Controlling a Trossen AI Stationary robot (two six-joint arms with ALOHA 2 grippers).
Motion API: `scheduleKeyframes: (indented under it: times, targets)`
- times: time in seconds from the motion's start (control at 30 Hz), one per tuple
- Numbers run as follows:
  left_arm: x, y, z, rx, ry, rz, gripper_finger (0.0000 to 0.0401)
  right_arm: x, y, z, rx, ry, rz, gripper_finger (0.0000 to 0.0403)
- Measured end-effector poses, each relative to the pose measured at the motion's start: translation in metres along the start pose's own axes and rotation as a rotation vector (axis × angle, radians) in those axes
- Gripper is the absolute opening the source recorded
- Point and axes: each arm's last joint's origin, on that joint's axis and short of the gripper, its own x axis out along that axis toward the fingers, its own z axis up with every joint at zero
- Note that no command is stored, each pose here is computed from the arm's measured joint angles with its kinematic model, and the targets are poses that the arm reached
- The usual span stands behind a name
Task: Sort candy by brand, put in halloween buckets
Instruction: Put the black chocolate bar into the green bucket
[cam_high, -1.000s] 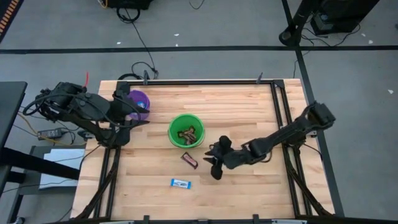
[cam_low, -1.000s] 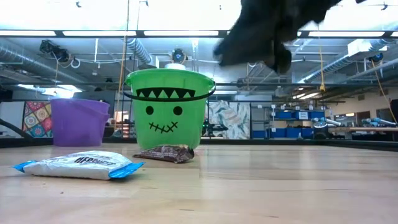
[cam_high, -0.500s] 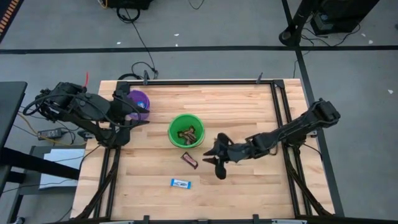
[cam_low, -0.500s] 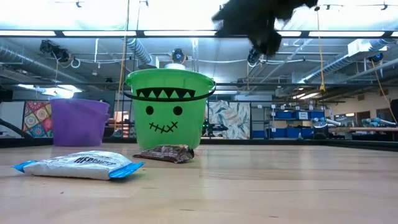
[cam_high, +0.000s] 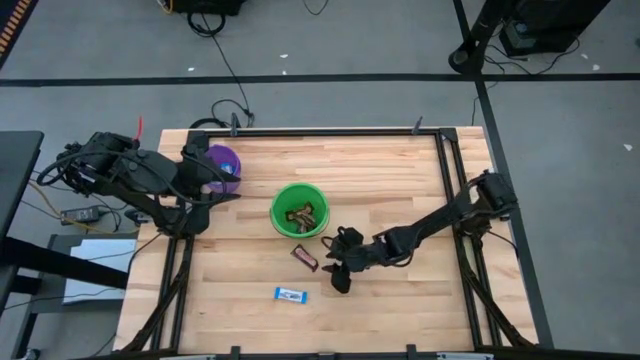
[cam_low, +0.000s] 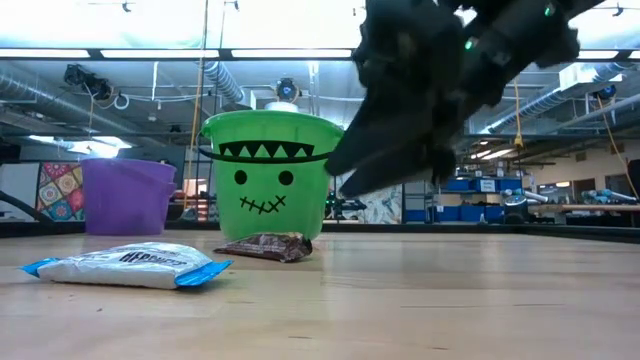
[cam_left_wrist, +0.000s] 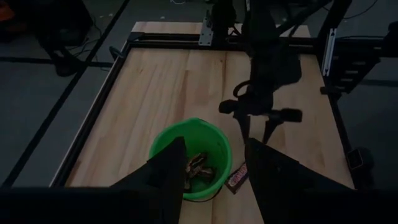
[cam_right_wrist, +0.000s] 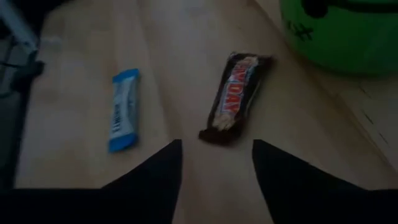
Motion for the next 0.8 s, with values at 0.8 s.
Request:
scheduleKeyframes:
  times: [0.8]
  targets:
    - [0.0, 0.0, -0.002, -0.037, 0.019, -0.003, 0.0167, 0.054, 0.004, -0.037, 0.142, -0.234, -0.068, 0.0284]
